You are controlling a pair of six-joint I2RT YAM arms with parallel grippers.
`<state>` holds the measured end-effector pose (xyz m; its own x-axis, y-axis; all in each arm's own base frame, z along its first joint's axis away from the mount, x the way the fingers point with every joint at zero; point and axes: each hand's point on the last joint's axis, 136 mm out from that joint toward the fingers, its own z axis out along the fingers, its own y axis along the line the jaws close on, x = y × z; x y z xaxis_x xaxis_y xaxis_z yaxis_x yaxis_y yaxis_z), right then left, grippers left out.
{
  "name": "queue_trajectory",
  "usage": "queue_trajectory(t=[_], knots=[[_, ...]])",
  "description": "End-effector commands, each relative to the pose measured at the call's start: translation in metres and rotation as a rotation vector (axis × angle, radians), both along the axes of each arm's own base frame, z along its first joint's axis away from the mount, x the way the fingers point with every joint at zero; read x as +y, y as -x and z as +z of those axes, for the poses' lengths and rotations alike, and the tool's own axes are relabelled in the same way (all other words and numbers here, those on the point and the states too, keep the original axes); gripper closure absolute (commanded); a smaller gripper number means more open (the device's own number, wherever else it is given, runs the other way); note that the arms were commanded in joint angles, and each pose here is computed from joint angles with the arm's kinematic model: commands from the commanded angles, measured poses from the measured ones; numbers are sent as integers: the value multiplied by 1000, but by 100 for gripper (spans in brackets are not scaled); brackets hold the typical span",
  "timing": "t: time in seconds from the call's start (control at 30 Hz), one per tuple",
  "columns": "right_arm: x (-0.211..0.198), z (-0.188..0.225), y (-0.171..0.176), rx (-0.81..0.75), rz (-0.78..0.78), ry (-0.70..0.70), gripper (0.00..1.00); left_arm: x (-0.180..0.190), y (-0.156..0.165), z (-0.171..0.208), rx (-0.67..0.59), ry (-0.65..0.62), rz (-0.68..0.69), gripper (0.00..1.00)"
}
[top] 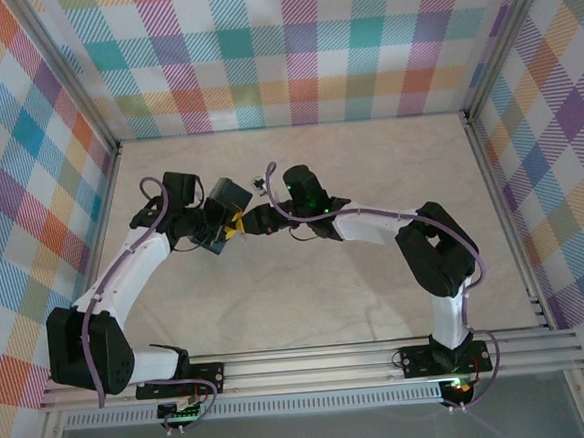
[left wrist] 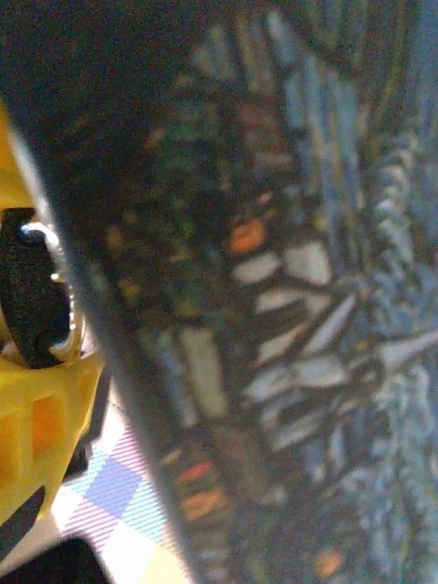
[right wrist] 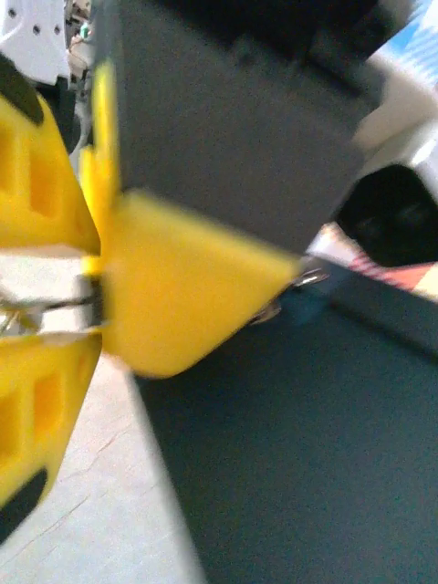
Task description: Unlock the padlock with the key
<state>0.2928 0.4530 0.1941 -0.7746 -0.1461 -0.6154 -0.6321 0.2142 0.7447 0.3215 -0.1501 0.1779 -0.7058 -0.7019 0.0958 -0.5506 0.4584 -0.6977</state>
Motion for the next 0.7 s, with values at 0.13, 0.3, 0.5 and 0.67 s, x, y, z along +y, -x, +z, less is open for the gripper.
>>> queue_trajectory(t=[0.13, 0.3, 0.5, 0.67], knots=[[-23, 25, 8, -54, -10, -90, 58, 23, -1, 12, -16, -5, 51, 100], [-32, 17, 14, -30, -19, -74, 66, 21, -4, 12, -18, 9, 56, 100], [-21, 15, 9, -2, -6, -96, 72, 20, -3, 16, -28, 19, 54, 100], [-9, 22, 7, -6, 13, -116, 77, 19, -1, 16, -27, 29, 48, 100]])
